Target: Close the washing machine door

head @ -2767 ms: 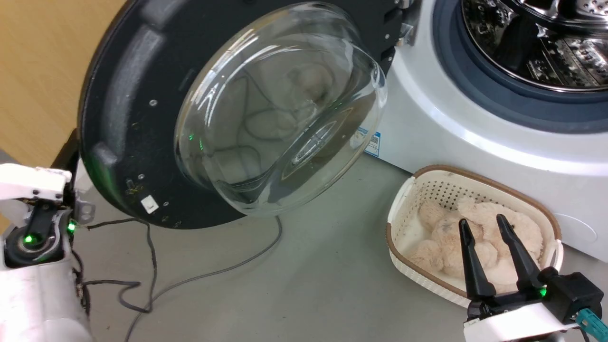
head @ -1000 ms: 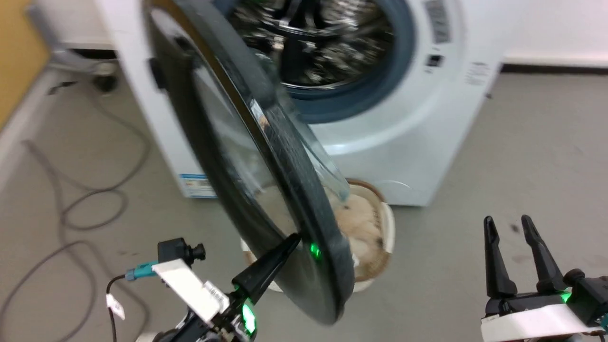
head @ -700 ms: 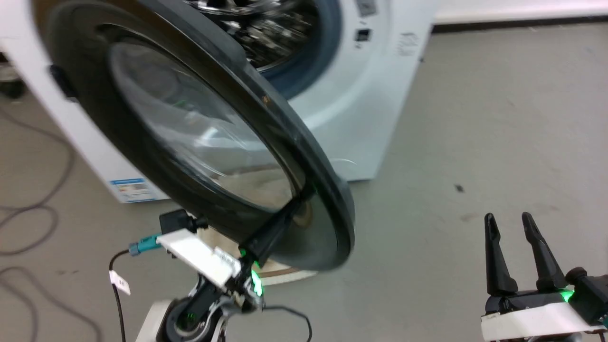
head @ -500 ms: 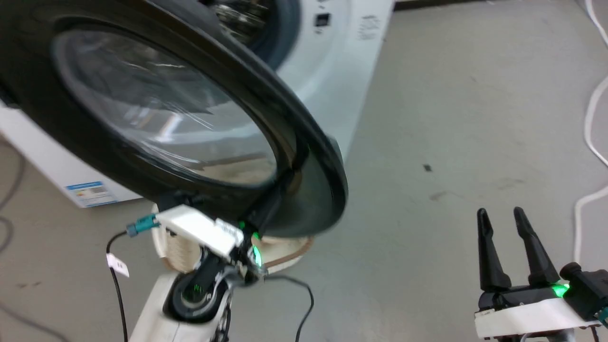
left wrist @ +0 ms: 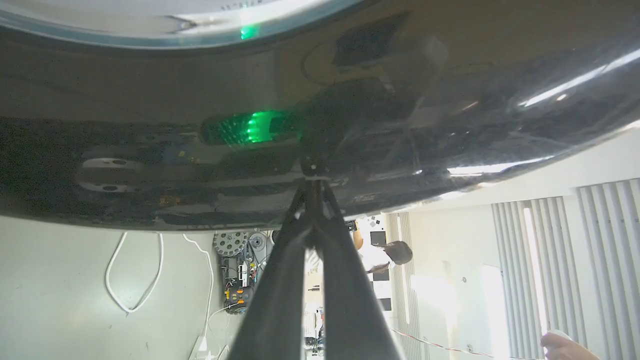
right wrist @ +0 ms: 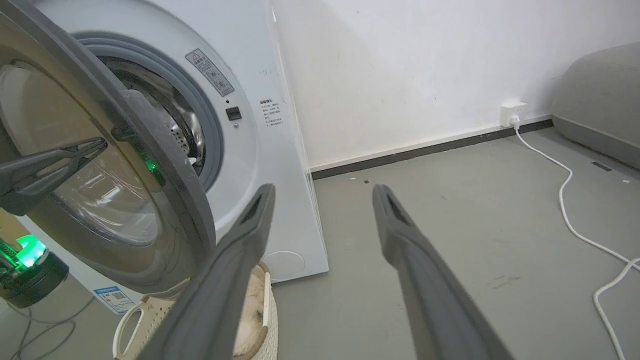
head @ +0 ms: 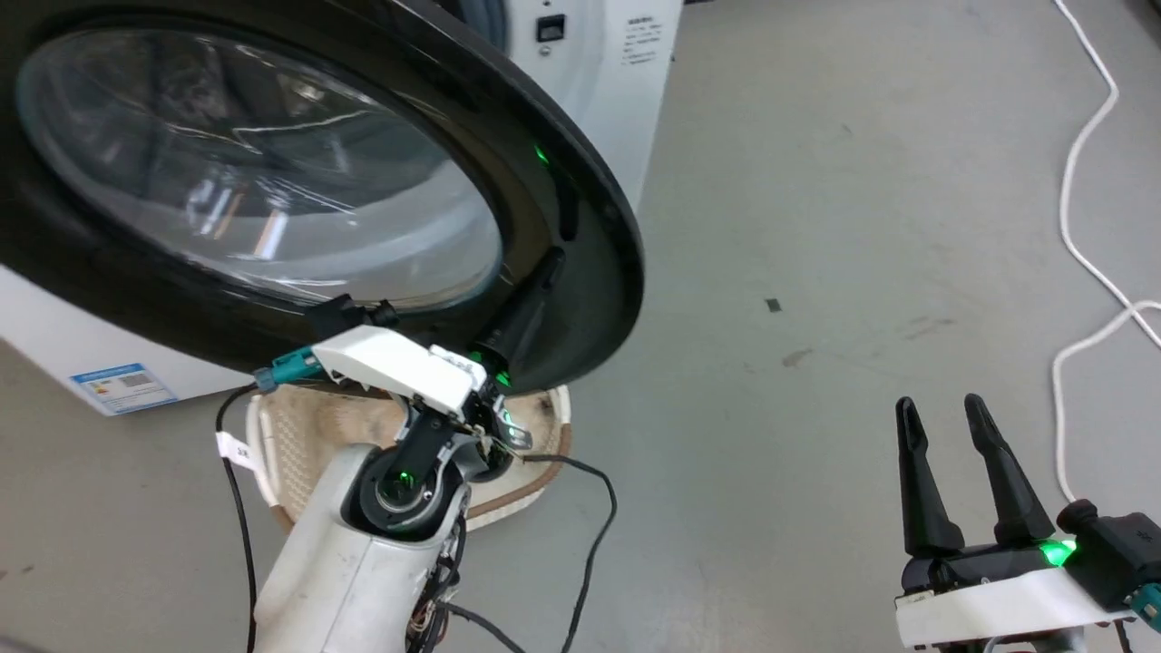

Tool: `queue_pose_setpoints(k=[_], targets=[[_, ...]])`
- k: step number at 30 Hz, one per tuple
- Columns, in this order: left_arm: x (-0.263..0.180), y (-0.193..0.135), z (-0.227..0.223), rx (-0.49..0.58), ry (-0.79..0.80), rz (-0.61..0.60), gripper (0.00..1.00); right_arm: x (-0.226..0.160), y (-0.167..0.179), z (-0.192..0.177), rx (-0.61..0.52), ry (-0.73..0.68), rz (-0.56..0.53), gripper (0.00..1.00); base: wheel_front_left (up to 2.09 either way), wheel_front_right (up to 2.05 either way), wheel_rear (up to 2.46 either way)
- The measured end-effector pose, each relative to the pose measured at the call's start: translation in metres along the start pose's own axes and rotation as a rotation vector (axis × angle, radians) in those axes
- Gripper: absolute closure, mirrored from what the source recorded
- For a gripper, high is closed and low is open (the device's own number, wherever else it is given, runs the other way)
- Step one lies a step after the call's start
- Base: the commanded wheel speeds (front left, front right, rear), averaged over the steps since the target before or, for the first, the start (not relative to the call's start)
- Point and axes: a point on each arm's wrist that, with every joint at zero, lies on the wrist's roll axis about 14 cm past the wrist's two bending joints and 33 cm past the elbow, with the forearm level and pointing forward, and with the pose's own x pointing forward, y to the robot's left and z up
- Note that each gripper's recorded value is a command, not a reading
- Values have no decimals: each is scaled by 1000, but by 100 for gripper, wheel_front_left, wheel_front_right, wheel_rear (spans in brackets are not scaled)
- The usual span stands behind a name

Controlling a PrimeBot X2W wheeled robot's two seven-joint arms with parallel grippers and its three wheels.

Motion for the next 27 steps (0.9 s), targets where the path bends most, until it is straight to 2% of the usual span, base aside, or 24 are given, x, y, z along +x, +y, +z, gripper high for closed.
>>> queue_pose_setpoints(k=[5, 7, 9, 13, 17, 21, 27], targets=[[-16, -2, -3, 34, 10, 7, 100, 6, 12, 2, 18, -14, 39, 0, 0, 0, 0], [-28, -5, -6, 90, 23, 9, 100, 9, 18, 2, 25, -19, 61, 0, 0, 0, 0], [-42, -7, -7, 191, 29, 16, 100, 12, 26, 2, 25, -22, 88, 0, 0, 0, 0], [-77, -1, 3, 495, 11, 81, 100, 19, 42, 3, 37, -33, 140, 0, 0, 0, 0], [-119, 7, 39, 803, -105, 173, 100, 22, 62, -1, 48, -26, 202, 0, 0, 0, 0], [-156, 0, 66, 883, -271, 210, 100, 25, 83, -3, 59, -26, 265, 0, 0, 0, 0], [-210, -22, 104, 1222, -454, 307, 100, 27, 115, -2, 70, -33, 359, 0, 0, 0, 0]])
